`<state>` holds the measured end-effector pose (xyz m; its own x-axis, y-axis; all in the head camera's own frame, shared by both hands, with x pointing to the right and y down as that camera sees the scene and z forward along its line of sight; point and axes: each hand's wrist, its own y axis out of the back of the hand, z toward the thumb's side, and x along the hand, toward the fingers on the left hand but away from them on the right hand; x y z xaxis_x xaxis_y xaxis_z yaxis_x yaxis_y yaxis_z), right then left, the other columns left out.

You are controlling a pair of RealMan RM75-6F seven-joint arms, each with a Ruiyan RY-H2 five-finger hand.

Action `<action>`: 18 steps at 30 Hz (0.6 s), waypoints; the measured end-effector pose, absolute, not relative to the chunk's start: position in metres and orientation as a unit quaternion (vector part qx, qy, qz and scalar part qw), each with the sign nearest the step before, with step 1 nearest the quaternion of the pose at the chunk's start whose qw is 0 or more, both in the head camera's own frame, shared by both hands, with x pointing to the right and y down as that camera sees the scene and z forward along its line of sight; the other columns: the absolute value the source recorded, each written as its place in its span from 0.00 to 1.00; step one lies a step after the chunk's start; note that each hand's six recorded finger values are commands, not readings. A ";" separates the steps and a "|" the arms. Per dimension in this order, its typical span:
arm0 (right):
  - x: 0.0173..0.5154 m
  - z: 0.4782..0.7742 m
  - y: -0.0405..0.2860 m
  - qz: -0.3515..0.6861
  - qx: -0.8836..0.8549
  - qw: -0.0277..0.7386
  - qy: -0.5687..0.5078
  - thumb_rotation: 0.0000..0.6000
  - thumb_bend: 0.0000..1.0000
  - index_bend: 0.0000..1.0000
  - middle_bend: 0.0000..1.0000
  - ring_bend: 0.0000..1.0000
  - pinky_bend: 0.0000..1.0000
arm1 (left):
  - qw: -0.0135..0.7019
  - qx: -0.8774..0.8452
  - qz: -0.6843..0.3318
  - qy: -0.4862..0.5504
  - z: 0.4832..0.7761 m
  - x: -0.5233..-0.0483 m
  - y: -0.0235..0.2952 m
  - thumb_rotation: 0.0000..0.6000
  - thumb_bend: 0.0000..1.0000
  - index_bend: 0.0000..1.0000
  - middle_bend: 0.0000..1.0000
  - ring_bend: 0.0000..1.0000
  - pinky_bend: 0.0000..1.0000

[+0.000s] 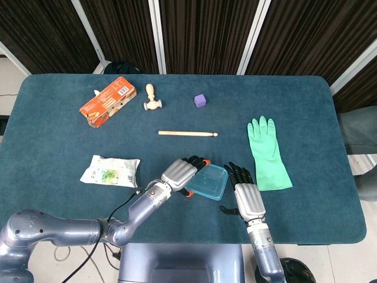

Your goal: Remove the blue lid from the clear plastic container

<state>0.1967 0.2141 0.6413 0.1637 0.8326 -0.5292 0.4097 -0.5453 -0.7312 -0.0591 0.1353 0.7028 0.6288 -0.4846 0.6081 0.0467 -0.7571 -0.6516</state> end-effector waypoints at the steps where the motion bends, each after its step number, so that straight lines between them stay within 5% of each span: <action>1: 0.197 0.642 0.215 0.489 -0.731 0.217 -0.424 1.00 0.11 0.00 0.00 0.00 0.00 | 0.321 -0.843 -0.411 0.130 0.704 -0.059 0.137 1.00 0.32 0.11 0.20 0.15 0.27; 18: 0.190 0.648 0.212 0.491 -0.730 0.210 -0.427 1.00 0.11 0.00 0.00 0.00 0.00 | 0.314 -0.849 -0.406 0.128 0.707 -0.053 0.142 1.00 0.32 0.11 0.20 0.15 0.27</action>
